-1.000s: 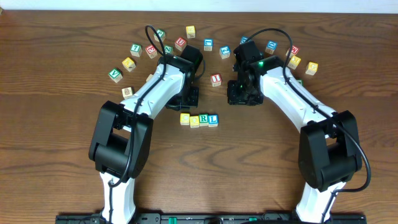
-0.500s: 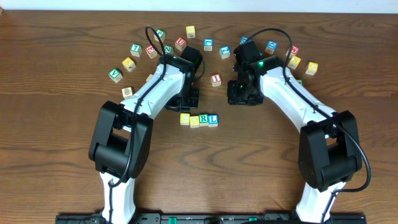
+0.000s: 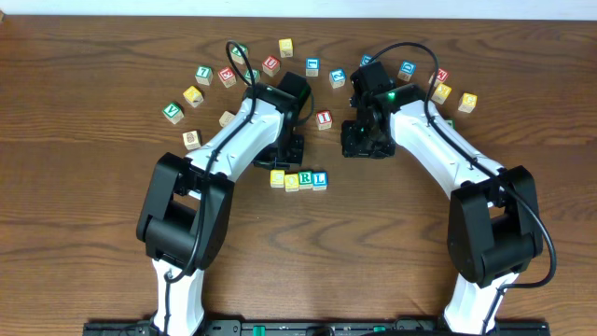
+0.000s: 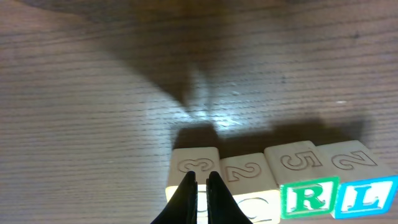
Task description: Spell out CORL
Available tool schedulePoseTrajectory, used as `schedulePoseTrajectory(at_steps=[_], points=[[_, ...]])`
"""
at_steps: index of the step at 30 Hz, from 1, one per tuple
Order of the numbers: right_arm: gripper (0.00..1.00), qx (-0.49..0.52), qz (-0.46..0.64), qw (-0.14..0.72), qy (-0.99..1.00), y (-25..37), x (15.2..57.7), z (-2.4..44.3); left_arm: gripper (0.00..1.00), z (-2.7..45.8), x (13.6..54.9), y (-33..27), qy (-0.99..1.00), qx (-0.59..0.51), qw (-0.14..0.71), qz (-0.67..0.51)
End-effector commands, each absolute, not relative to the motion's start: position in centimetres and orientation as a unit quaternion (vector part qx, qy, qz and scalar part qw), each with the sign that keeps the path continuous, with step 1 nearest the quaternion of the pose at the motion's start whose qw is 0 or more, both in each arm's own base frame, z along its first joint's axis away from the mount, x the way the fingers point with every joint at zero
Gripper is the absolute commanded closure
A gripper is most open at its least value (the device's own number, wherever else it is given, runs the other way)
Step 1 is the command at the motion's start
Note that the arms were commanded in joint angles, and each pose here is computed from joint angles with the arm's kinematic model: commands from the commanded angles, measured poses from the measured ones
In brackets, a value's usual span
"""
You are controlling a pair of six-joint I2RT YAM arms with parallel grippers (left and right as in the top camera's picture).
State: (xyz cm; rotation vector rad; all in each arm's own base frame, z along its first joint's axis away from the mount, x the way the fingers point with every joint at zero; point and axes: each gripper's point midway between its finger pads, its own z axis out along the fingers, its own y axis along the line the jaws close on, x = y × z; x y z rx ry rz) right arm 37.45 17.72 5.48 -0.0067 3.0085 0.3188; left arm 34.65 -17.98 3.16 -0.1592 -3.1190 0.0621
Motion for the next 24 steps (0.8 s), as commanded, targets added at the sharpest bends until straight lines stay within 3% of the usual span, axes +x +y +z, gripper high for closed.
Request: schedulePoseTrajectory(at_steps=[1,24], points=[[0.61,-0.008,0.1,0.064,0.993,17.67,37.91,5.67,0.93,2.1,33.98,-17.52,-0.998,-0.055,0.026,0.009],[0.6,-0.008,0.1,0.063,0.993,17.64,37.84,5.65,0.93,1.94,33.11,-17.14,-0.998,-0.055,0.043,0.003]])
